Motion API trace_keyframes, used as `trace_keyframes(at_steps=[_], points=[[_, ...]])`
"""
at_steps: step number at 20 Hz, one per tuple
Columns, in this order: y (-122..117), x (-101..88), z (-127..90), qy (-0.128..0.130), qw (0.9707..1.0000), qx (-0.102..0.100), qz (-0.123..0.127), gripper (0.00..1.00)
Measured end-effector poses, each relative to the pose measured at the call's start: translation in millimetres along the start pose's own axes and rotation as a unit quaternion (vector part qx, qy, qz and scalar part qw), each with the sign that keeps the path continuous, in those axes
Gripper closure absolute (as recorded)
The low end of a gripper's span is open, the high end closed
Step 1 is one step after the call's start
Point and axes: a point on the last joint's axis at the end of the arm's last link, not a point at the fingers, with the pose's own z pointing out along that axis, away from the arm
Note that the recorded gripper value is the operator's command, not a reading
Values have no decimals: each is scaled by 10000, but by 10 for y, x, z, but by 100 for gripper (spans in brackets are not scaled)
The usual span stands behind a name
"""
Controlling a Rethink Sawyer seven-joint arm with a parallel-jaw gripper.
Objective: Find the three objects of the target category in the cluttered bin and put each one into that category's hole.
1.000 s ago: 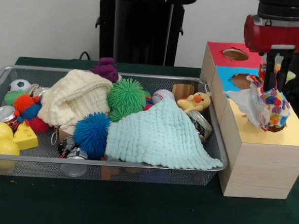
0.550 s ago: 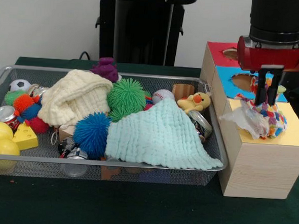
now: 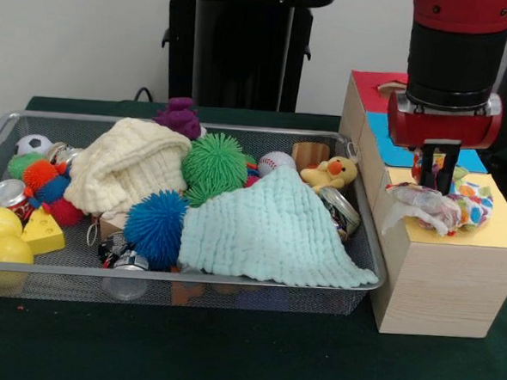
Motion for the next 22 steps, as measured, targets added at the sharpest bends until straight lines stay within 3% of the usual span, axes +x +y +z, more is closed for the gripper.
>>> trace_keyframes(at_steps=[6,12,15,22], points=[[-18,-34,86,79,9996,-193,194,100],[-68,-128,144,189,9967,-601,510,100],[-90,-142,151,217,9958,-685,572,100],[-52,-138,152,177,9969,-588,501,100]])
